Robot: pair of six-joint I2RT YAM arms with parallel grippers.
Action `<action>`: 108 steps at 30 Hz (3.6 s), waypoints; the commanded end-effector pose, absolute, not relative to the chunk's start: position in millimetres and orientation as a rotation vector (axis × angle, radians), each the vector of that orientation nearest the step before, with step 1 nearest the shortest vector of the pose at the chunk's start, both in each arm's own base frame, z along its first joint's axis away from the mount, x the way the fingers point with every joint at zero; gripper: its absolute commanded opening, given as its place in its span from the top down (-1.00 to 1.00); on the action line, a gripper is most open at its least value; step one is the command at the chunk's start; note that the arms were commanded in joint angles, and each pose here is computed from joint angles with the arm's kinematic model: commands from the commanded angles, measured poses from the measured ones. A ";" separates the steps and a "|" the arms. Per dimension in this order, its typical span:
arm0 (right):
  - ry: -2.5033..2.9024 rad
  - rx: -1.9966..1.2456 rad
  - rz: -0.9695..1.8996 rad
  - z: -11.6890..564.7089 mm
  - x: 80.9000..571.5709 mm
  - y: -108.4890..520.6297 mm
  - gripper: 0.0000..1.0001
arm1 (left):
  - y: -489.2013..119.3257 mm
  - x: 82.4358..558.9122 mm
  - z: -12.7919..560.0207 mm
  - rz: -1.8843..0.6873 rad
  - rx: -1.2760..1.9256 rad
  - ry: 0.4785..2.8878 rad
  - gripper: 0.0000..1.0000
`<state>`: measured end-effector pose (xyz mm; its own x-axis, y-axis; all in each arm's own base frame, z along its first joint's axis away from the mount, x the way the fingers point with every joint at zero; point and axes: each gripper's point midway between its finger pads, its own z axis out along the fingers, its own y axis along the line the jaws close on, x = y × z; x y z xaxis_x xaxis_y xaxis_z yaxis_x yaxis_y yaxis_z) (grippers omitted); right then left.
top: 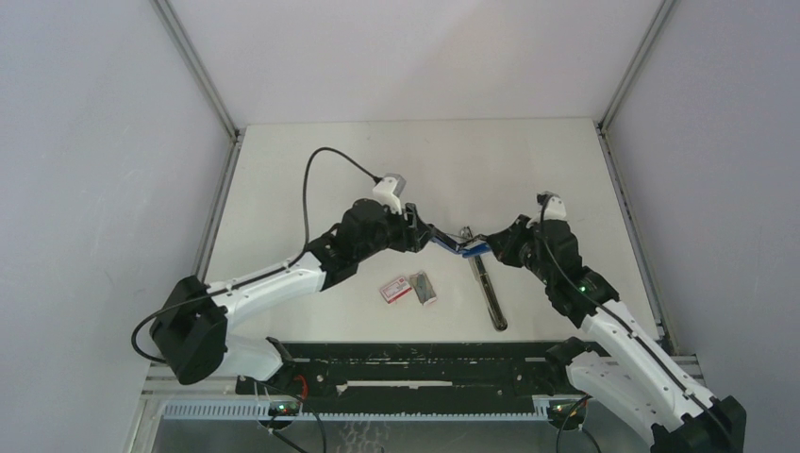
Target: Load the staples into the stapler
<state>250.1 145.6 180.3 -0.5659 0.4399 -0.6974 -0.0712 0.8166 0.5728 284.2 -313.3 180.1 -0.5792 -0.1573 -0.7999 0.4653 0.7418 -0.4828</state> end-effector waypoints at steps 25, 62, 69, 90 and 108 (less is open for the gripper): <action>1.714 0.196 1.317 287.7 284.1 215.4 1.00 | -147.3 293.0 203.7 -0.539 0.004 1.824 -0.68; 1.992 0.350 1.287 115.6 346.0 256.6 0.06 | -159.1 318.4 96.0 -0.598 -0.021 2.027 -0.76; 2.010 0.359 1.193 112.8 344.3 236.3 0.15 | -154.6 317.9 92.1 -0.589 -0.030 2.035 -0.77; 1.998 -0.185 0.880 159.4 326.4 284.3 0.36 | -140.1 312.6 52.2 -0.570 -0.121 2.128 -0.54; 2.152 -0.139 0.834 103.1 333.8 281.5 0.32 | -150.4 304.8 40.5 -0.662 -0.012 2.110 -0.47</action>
